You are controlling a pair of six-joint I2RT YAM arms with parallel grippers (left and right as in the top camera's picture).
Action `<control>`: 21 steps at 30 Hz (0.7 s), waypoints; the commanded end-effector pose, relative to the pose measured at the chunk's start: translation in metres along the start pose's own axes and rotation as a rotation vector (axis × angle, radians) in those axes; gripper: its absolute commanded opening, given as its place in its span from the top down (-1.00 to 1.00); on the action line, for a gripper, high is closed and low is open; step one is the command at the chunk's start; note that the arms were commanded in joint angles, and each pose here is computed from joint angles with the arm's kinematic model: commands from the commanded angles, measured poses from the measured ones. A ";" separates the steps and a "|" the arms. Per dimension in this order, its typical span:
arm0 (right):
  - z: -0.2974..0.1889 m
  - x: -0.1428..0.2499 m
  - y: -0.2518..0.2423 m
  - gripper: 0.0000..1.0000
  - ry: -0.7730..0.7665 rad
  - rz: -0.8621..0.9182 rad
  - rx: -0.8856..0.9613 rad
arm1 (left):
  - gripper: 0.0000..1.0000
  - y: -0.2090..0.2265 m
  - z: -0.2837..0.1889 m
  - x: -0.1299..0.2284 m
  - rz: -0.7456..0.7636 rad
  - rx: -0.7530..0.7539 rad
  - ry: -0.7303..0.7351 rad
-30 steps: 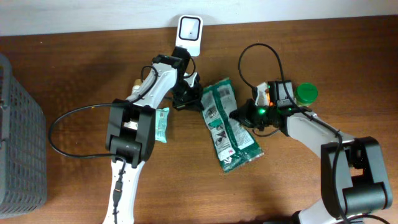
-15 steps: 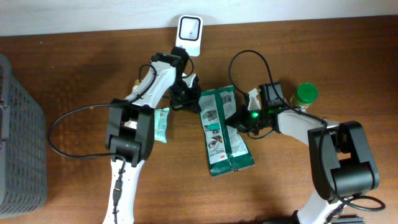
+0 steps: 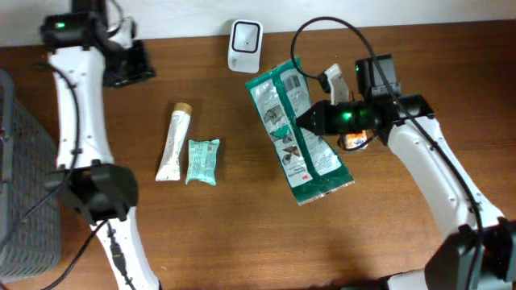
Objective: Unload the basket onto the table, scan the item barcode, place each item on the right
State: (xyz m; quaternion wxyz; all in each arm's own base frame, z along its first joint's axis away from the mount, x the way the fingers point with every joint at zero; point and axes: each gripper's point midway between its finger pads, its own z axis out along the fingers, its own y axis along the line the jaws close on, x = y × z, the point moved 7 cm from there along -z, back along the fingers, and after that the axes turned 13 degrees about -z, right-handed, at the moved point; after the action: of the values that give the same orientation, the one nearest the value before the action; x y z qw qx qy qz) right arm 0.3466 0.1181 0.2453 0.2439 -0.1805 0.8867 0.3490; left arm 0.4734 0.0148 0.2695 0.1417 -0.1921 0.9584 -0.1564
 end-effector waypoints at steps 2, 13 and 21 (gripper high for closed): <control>-0.023 -0.021 0.007 0.92 -0.062 -0.074 0.150 | 0.09 0.016 -0.011 -0.004 0.075 -0.016 -0.011; 0.055 -0.142 0.008 0.92 -0.055 -0.869 1.415 | -0.63 0.014 -0.010 -0.004 0.091 -0.017 -0.016; 0.154 -0.144 -0.039 0.92 -0.087 -1.060 1.516 | -0.64 0.014 -0.010 -0.002 0.089 -0.019 -0.006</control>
State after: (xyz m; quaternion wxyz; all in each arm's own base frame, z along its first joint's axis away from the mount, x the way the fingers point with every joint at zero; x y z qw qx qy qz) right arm 0.5214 0.2135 0.2299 0.4772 -0.2996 0.6935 -0.4491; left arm 0.4684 0.0316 0.2680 0.1405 -0.1591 0.9668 -0.1424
